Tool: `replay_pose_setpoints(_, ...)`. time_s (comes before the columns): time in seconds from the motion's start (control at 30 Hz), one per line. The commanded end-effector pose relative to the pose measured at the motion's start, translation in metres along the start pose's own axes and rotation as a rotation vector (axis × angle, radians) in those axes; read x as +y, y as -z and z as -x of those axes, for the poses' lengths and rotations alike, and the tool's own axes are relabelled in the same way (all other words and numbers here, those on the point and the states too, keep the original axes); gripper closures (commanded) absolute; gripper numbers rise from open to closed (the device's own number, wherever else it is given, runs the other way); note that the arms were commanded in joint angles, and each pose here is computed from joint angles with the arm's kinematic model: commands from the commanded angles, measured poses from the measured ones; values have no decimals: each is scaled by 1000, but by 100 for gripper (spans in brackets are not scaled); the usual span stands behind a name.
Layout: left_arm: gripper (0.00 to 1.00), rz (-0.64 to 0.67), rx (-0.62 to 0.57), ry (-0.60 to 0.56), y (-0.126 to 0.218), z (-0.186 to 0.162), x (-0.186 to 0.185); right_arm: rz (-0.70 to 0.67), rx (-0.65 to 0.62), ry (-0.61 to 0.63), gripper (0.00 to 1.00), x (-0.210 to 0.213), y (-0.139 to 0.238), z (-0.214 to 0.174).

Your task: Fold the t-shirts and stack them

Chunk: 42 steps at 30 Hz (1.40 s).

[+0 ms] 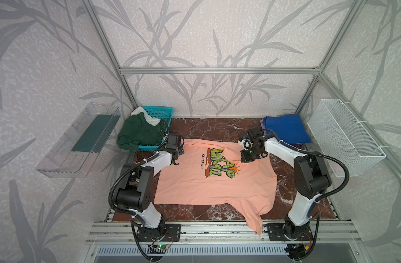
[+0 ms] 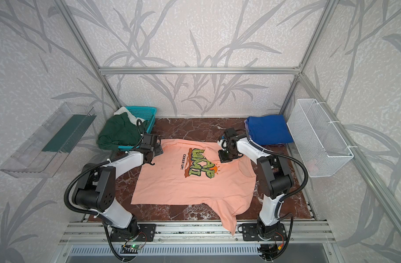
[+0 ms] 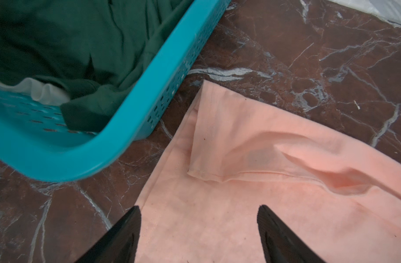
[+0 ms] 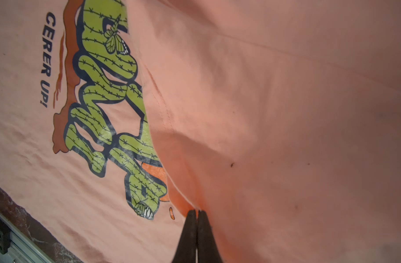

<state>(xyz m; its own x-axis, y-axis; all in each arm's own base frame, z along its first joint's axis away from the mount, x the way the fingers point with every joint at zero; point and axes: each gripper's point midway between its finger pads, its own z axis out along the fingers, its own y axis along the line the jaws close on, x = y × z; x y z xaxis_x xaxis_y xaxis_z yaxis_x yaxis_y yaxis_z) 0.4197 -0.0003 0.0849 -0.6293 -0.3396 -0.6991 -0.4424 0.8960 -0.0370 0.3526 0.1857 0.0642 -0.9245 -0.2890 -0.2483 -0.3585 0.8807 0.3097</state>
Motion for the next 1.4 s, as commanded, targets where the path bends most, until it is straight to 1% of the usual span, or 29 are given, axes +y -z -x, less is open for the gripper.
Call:
replay_pose_setpoints(0.0, 19, 31, 15, 9, -5, 3, 8, -23, -23, 29, 100, -1, 13, -4)
replay_pose_setpoints(0.17, 20, 47, 25, 29, -9, 5, 14, -68, -68, 16, 100, -9, 22, 0)
replay_pose_setpoints(0.27, 20, 56, 49, 35, -15, 3, 16, -76, -129, -44, 100, -19, 33, 7)
replay_pose_setpoints(0.33, 21, 55, 64, 37, -20, 2, 15, -81, -193, -93, 100, -27, 47, 13)
replay_pose_setpoints(0.43, 24, 47, 82, 32, -24, 4, 10, -52, -261, -154, 100, -38, 59, 18)
replay_pose_setpoints(0.5, 25, 40, 107, 26, -27, 4, 7, -25, -280, -161, 100, -38, 63, 19)
replay_pose_setpoints(0.7, 30, 16, 154, 20, -39, 0, -5, -37, -251, -166, 100, -42, 58, 15)
replay_pose_setpoints(0.97, 35, 17, 203, 27, -50, -11, -9, -34, -275, -179, 100, -46, 63, 18)
replay_pose_setpoints(1.13, 42, 24, 238, 26, -60, -19, -11, -26, -267, -177, 100, -46, 61, 19)
replay_pose_setpoints(1.3, 54, 27, 245, 25, -63, -21, -12, -21, -266, -176, 100, -46, 60, 20)
replay_pose_setpoints(1.37, 56, 39, 239, 20, -64, -19, -10, -20, -269, -173, 100, -45, 61, 21)
